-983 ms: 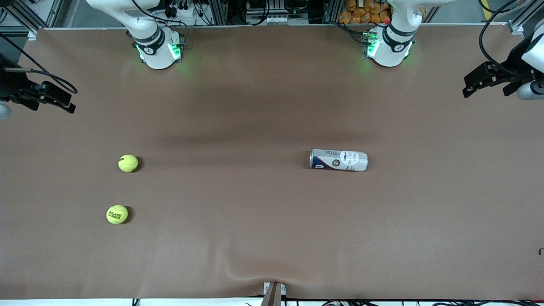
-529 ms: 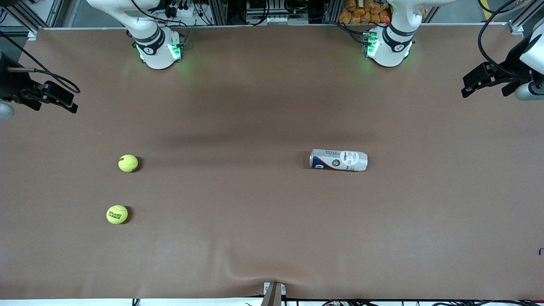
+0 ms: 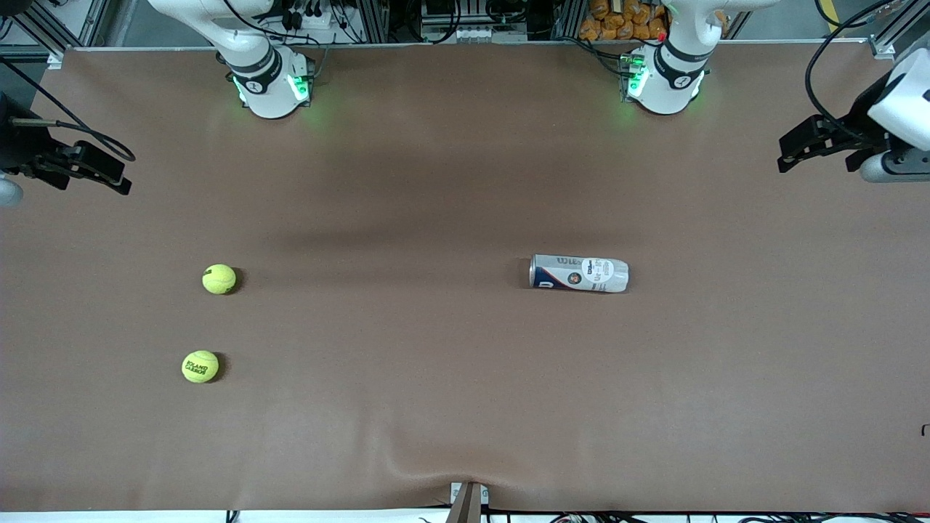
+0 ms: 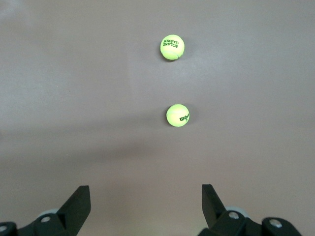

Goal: Insert tennis ball vertically with right arm
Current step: 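Reach the left gripper down to the lying Wilson tube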

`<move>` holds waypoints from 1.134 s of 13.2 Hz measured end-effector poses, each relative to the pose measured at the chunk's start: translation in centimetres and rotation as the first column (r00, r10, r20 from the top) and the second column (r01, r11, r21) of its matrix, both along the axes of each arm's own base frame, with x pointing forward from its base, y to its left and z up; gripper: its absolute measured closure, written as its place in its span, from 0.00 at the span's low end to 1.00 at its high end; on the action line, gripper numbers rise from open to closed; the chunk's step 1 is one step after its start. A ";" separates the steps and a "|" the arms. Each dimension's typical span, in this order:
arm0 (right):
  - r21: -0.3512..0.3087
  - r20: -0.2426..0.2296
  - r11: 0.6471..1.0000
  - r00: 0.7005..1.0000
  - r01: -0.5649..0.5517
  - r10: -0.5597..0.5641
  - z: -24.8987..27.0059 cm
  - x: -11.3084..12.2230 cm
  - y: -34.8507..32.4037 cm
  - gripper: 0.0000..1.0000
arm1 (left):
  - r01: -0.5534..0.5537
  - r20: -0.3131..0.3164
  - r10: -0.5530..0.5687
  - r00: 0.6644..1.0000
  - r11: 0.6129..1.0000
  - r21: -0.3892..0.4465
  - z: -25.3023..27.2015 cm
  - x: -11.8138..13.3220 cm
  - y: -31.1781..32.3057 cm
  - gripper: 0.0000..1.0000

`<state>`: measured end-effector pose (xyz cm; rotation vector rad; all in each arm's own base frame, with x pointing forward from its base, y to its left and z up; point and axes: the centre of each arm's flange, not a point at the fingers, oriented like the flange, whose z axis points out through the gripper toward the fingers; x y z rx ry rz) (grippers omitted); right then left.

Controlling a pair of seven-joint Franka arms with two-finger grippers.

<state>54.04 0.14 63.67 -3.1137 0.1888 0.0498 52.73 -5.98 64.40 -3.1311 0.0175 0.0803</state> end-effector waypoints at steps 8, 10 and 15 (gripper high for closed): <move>0.000 -0.026 1.000 0.999 0.021 -0.021 -1.3 0.5 -1.1 0.00 | 0.117 -0.033 -0.117 0.993 0.993 0.018 -1.8 0.2 -5.6 0.00; 0.000 -0.030 1.000 0.999 0.023 -0.023 -1.5 0.5 -1.3 0.00 | 0.215 -0.064 -0.214 0.975 0.976 0.017 -3.3 0.3 -7.9 0.00; 0.000 -0.050 1.000 0.999 0.022 -0.022 -2.6 0.5 -1.2 0.00 | 0.480 -0.168 -0.482 0.860 0.875 -0.059 -9.4 2.6 -9.1 0.00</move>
